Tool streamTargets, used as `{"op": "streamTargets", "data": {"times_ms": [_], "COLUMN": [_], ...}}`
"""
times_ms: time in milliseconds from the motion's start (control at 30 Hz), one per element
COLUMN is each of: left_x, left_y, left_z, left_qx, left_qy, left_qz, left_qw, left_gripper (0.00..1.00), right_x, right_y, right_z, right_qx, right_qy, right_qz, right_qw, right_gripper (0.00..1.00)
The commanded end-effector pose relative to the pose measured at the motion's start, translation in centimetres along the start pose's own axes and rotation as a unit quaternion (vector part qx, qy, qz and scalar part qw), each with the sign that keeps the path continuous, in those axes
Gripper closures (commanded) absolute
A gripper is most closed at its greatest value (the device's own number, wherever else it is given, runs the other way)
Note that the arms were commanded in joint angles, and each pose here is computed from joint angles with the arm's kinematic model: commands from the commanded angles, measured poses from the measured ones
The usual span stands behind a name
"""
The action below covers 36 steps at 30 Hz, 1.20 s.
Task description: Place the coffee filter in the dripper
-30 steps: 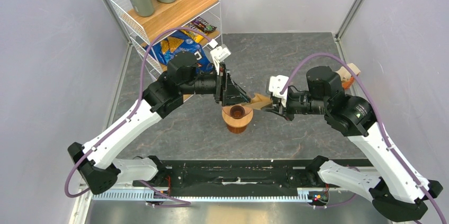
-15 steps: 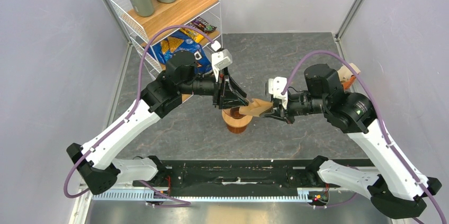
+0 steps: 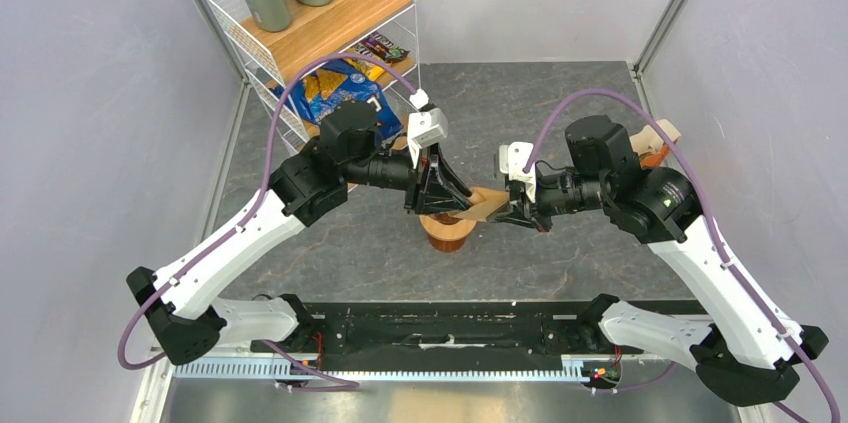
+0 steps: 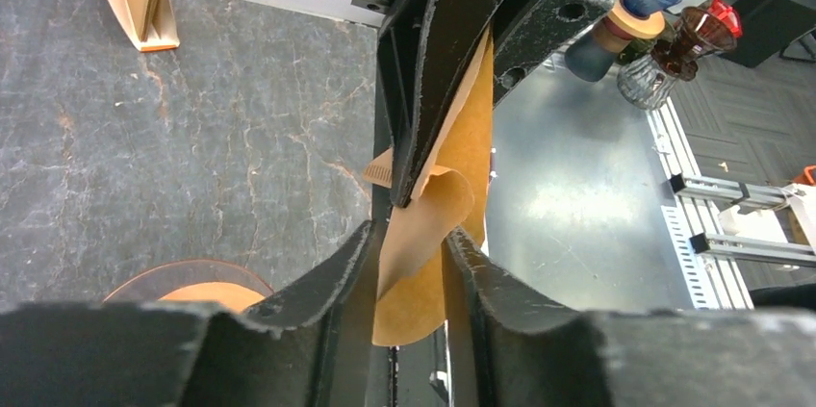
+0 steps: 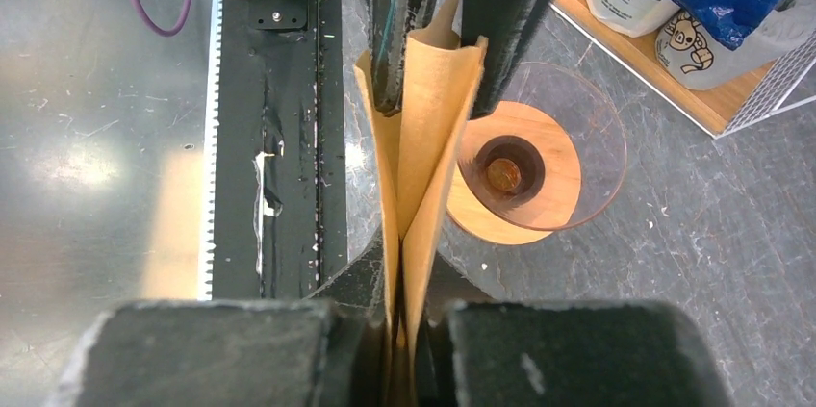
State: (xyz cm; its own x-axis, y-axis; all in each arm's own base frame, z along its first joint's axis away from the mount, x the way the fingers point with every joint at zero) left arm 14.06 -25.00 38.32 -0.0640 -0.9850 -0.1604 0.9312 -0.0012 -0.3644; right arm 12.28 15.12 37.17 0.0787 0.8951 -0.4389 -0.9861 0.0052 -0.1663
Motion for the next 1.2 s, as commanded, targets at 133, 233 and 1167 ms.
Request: {"op": "streamTargets", "data": {"times_ms": [133, 233, 1167], "left_x": [-0.1, -0.7, -1.7], "left_y": [-0.7, -0.3, 8.4], "left_z": [1.4, 1.8, -2.4], "left_qx": [-0.034, -0.064, -0.199], "left_qy": [-0.009, 0.015, 0.145], "left_qz": [0.024, 0.079, 0.264], "left_qw": [0.999, 0.995, 0.933], "left_gripper": [0.98, 0.98, 0.98], "right_x": [-0.4, -0.7, -2.2], "right_y": [-0.5, -0.7, -3.2], "right_z": [1.4, 1.2, 1.1], "right_qx": [-0.011, 0.020, 0.198], "right_qy": [-0.023, -0.006, 0.029], "right_qz": [-0.027, -0.052, -0.202], "right_qw": [0.999, 0.998, 0.959], "right_gripper": [0.70, 0.29, 0.05]}}
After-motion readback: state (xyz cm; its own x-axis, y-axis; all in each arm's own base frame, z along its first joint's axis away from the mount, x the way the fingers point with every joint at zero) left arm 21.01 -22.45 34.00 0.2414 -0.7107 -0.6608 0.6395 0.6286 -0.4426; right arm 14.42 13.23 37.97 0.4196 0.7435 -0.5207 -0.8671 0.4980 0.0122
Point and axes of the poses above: each gripper's point midway between its finger pads, its own x axis out along the fingers, its own y axis along the line the jaws close on, z = x × y, the point moved 9 cm from there along -x, back along the fingers, and after that the axes turned 6 degrees about -x, right-handed, at the moved point
